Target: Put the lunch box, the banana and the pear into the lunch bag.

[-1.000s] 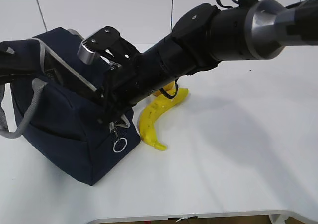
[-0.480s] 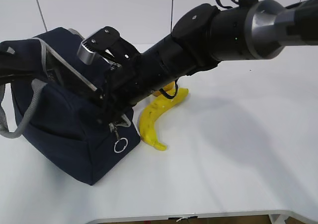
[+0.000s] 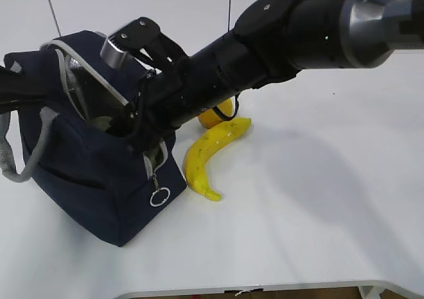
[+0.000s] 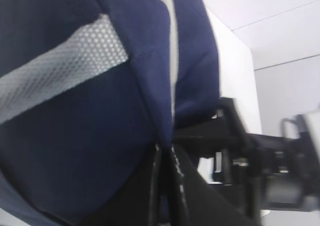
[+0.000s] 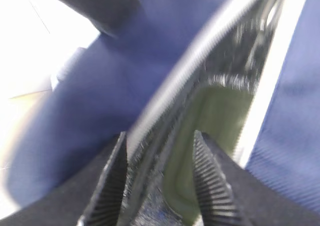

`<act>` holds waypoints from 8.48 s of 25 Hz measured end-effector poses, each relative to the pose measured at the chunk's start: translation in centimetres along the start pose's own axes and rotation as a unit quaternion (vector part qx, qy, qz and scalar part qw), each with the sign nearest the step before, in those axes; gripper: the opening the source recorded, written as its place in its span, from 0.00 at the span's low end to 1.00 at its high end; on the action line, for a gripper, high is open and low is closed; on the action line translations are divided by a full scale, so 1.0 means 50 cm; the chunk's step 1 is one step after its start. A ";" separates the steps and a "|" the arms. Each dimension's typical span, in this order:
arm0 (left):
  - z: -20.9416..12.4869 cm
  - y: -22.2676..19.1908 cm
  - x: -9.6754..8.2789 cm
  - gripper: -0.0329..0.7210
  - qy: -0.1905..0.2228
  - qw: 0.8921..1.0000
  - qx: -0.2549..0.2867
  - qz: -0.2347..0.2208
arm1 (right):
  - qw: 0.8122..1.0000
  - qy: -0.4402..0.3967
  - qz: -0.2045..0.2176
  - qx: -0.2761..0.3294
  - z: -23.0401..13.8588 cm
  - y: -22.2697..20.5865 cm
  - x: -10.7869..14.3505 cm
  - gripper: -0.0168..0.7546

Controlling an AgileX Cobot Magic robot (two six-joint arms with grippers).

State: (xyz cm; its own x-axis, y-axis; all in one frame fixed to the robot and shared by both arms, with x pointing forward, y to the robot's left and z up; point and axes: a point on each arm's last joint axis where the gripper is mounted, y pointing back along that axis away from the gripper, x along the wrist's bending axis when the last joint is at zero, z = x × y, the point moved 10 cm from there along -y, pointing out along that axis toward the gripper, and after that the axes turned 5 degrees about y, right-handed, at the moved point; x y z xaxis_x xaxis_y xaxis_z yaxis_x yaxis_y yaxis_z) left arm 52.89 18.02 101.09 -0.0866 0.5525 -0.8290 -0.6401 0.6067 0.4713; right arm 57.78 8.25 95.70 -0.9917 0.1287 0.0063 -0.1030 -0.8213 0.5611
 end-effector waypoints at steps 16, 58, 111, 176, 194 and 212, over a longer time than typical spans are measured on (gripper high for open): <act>0.009 0.000 0.009 0.02 -0.010 1.000 -0.012 0.011 | 0.998 0.061 -0.024 -0.005 0.089 0.117 0.036 0.50; 0.013 0.000 0.010 0.02 -0.012 1.000 -0.017 0.013 | 0.805 -0.488 -0.333 0.057 -0.021 0.305 -0.067 0.50; 0.016 0.001 0.011 0.02 -0.014 1.000 -0.021 0.015 | 0.669 -0.630 -0.393 0.029 -0.223 0.098 -0.193 0.79; 0.020 0.001 0.012 0.02 -0.014 0.999 -0.026 0.017 | 0.680 -0.625 -0.383 0.034 -0.288 0.019 -0.212 0.59; 0.025 0.001 0.014 0.02 -0.013 0.999 -0.033 0.018 | 0.675 -0.629 -0.384 0.037 -0.287 0.024 -0.208 0.44; 0.028 0.001 0.013 0.02 -0.010 0.999 -0.037 0.018 | 0.681 -0.556 -0.469 0.079 -0.209 0.215 -0.191 0.43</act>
State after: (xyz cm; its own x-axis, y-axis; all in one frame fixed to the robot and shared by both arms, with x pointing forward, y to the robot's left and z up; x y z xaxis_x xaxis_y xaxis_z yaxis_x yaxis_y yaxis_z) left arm 53.86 19.22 101.00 -0.0947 0.5852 -0.8053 -0.6910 0.5437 0.4763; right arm 65.31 -7.59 93.03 0.1860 0.9699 0.1571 -0.5551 -0.0281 0.8313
